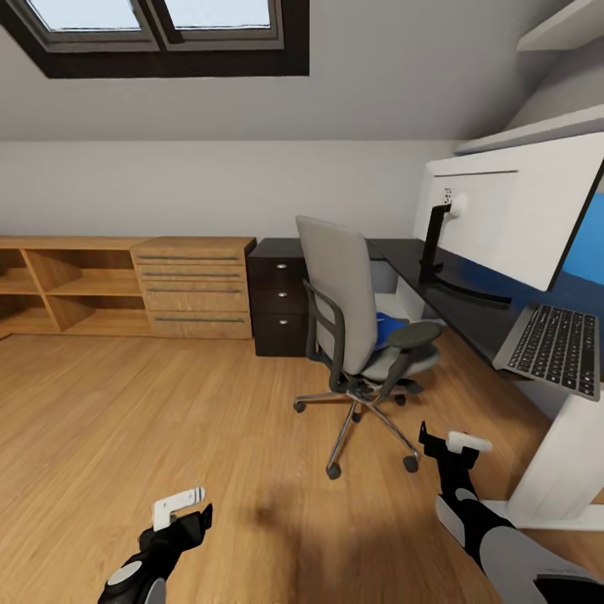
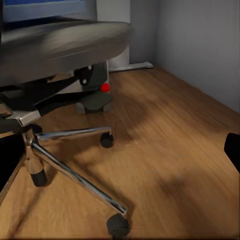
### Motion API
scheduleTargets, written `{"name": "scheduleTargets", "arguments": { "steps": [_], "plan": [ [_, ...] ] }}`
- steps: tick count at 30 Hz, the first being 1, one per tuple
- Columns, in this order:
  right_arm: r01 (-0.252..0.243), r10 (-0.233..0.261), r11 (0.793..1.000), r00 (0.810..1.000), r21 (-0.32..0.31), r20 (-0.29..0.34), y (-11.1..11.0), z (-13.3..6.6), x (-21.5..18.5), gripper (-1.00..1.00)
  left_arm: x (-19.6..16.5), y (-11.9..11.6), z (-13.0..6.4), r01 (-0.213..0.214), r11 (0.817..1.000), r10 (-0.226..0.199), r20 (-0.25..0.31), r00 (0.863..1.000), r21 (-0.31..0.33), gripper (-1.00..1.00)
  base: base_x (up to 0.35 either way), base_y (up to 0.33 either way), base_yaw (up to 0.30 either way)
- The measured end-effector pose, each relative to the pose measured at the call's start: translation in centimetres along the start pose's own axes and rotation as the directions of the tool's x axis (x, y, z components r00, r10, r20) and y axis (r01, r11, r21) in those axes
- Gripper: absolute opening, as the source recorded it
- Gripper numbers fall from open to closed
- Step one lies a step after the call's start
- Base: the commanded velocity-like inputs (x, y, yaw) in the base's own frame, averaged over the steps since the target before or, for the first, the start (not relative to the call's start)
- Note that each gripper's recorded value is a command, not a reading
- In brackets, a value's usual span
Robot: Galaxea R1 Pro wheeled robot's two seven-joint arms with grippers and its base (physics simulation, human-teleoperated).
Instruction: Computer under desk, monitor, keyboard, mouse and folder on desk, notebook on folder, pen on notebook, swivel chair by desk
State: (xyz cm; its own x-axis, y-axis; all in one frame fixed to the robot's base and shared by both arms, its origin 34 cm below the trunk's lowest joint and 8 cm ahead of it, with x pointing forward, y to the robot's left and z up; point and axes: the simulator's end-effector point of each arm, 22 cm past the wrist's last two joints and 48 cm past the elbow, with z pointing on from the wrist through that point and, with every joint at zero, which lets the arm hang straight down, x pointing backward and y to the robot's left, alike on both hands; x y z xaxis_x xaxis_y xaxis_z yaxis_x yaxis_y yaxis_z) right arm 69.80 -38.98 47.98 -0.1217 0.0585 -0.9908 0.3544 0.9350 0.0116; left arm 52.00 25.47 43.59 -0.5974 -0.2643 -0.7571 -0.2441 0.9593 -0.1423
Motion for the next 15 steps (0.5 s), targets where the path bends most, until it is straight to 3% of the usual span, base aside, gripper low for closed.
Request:
{"name": "scheduleTargets", "arguments": {
  "steps": [3,7,15],
  "plan": [
    [-0.001,0.001,1.0,1.0,0.004,-0.002,-0.2,-0.1,0.7,1.0,1.7,-0.2,0.0,-0.016,1.0,0.016,-0.061,0.998,0.009,1.0,0.0,0.0,0.0],
    [0.0,0.0,1.0,1.0,0.009,-0.016,-0.4,0.0,1.8,1.0,3.1,-2.0,-0.1,-0.035,0.998,0.043,-0.19,0.981,0.042,1.0,0.0,0.0,0.0],
    [0.01,-0.009,1.0,0.998,0.01,-0.054,-0.3,0.1,4.0,1.0,2.7,-3.9,0.8,-0.034,0.997,0.052,-0.258,0.965,0.07,1.0,0.0,0.0,0.0]
  ]
}}
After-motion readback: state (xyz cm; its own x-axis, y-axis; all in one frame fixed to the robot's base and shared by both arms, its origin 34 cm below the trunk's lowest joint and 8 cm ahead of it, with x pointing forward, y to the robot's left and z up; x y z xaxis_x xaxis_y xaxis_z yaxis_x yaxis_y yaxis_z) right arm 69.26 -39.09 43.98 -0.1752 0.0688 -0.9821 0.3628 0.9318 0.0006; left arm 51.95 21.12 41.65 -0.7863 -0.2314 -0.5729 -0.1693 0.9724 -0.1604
